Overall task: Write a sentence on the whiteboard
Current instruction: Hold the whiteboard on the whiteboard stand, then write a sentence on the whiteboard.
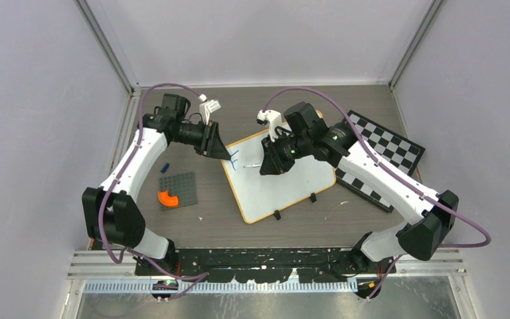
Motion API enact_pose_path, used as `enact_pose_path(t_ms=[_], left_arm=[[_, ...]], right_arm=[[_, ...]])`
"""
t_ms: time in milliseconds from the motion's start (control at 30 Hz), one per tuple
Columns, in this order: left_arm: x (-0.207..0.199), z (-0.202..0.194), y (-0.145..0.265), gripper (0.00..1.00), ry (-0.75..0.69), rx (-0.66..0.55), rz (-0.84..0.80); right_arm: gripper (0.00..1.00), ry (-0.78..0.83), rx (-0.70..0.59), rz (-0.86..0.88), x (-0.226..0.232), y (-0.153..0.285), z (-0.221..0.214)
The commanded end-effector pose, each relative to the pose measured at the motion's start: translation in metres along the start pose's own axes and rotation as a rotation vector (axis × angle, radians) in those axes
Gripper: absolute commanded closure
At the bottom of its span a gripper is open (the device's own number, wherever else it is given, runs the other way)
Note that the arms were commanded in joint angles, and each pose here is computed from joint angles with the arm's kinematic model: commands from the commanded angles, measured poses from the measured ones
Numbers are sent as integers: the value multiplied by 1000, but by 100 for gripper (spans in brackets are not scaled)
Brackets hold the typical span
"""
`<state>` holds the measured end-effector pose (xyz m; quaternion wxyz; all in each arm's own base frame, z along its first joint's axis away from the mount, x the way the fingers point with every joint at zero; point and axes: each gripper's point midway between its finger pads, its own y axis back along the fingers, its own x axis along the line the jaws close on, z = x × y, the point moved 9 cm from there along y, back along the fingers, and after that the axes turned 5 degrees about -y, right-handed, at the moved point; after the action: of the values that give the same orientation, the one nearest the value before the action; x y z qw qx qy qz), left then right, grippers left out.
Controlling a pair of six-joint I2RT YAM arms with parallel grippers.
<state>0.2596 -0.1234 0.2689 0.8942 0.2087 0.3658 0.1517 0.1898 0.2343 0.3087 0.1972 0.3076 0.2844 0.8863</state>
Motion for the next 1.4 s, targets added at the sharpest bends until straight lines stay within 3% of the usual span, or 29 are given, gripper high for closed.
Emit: enact_pose_path(t_ms=[0,433,1367], left_arm=[[-2,3,-1,68,-24,-12,-31],[-1,4,-2,99,-17,-12,-35],[-7,1,-3,100,-57,-8,-48]], right_arm=[[100,23,-78,-64,-3,-2,14],[100,20,-120,-119,-11,-14,28],[100,17,-115,-141,-12,-26,35]])
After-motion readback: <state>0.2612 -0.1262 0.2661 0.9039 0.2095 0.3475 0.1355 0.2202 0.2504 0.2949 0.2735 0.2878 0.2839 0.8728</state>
